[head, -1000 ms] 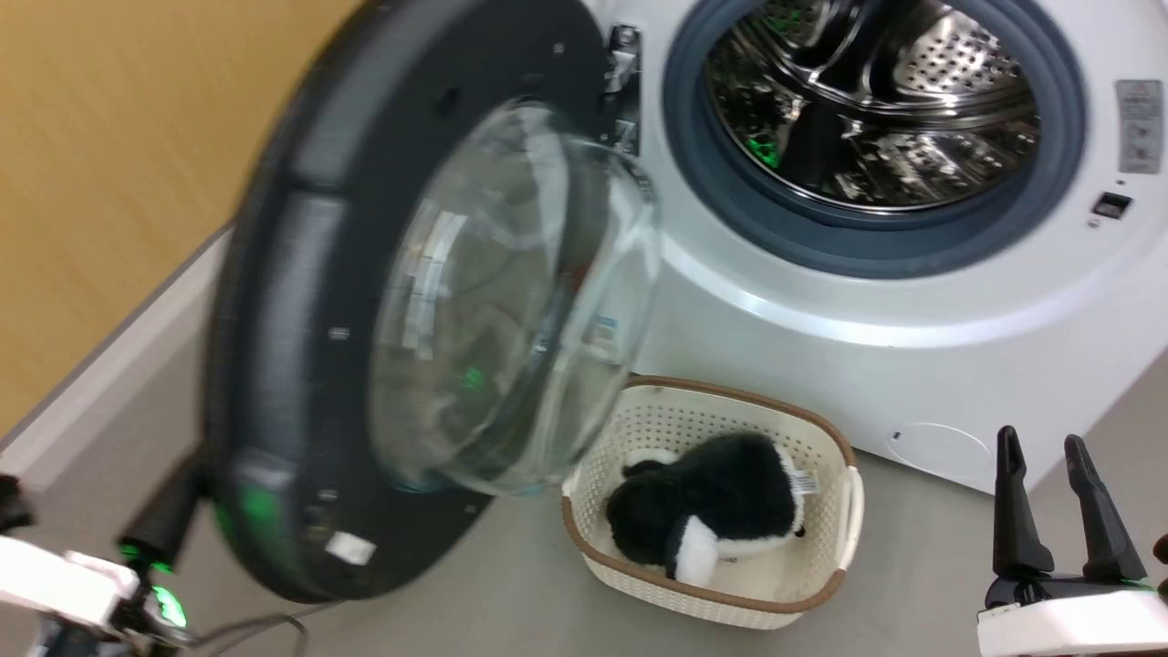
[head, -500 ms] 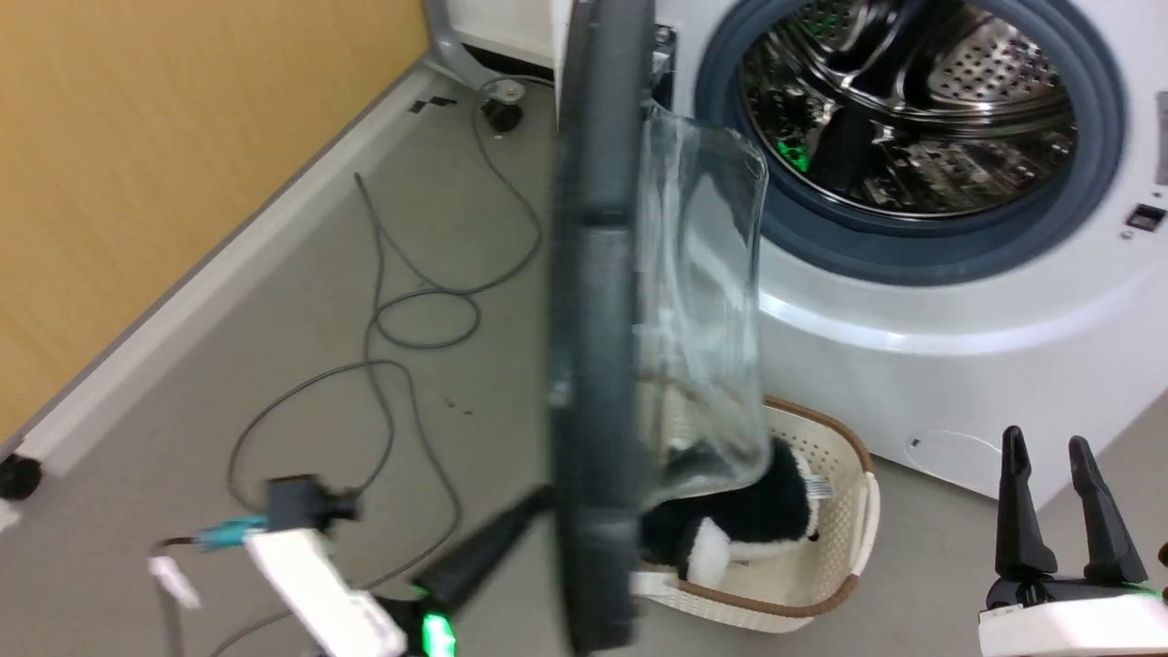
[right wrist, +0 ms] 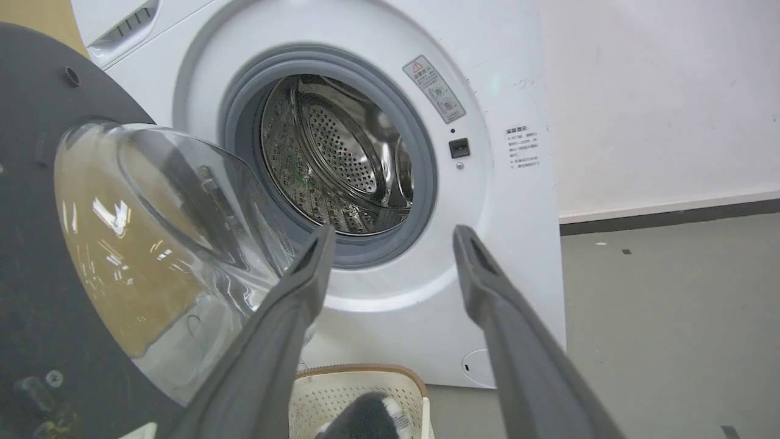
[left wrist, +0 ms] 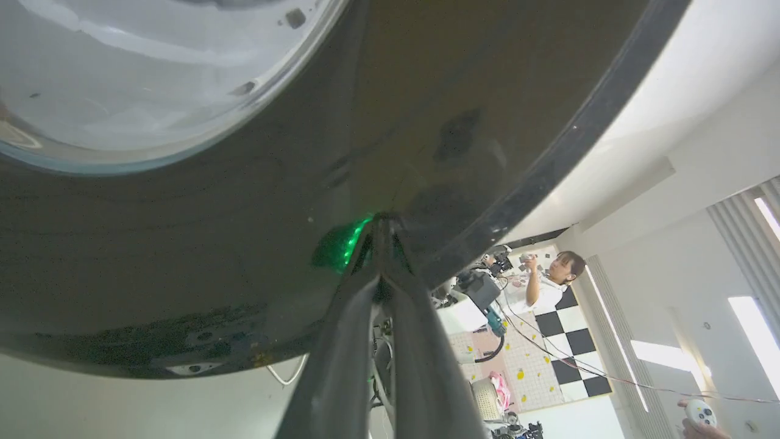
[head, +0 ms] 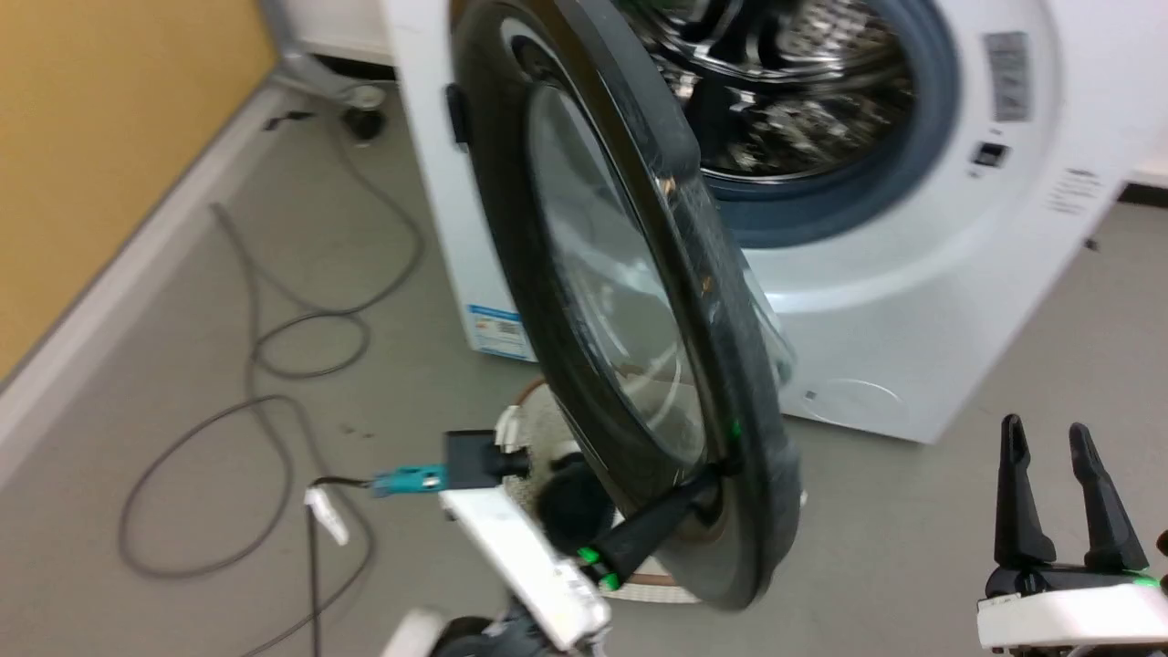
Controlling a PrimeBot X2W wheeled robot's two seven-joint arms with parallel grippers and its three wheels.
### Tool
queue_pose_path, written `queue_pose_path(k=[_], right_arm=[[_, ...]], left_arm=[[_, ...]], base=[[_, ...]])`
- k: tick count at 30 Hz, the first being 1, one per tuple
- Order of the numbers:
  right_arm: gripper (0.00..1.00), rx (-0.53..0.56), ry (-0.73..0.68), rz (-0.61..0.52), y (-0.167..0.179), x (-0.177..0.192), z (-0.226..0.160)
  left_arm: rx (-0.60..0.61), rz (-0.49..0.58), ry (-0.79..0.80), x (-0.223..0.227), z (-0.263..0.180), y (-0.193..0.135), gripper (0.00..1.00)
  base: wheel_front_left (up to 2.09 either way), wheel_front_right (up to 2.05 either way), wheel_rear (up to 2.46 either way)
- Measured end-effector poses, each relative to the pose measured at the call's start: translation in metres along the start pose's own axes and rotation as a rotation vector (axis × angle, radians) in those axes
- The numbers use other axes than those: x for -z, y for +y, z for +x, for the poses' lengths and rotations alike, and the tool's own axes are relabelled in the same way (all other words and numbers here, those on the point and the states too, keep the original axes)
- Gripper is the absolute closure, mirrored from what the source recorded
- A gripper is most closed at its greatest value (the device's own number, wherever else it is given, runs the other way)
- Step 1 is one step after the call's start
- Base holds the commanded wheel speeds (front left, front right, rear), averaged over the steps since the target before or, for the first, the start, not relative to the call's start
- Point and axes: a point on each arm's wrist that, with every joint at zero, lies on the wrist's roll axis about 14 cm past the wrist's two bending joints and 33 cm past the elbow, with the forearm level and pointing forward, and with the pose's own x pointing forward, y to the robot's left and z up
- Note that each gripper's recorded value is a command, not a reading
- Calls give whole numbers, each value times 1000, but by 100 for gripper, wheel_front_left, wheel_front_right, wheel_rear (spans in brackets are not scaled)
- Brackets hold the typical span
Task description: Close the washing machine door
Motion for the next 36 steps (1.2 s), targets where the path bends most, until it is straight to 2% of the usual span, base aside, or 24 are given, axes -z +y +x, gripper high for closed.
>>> queue_pose_path(k=[6,12,17,21,24,27,31,36], right_arm=[[0,86,-23,-27,-29,-11,-14],[0,161,-32,-47,-53,-18,-29],[0,194,-35,-55,-63,-21,-38],[0,193,-49,-56,-62,-26,-40],[0,187,-64,-57,-60,-32,-41],[0,177,-86,-59,-56,-39,-41],[0,164,-128,-64,-52,-52,-38],[0,139,-181,-69,-45,-69,-33]], left_arm=[[-7,27,70,24,42,8,100],[-35,117,105,41,73,21,100],[-18,145,135,55,83,19,100],[-15,214,101,47,76,20,100],[-16,361,60,32,66,24,100],[-35,616,-22,-1,55,33,100],[-175,875,-175,-59,40,42,100],[-296,1169,-478,-137,14,1,100]], base=[[0,0,0],[0,0,0],[0,0,0],[0,0,0],[0,0,0],[0,0,0],[0,0,0],[0,0,0]])
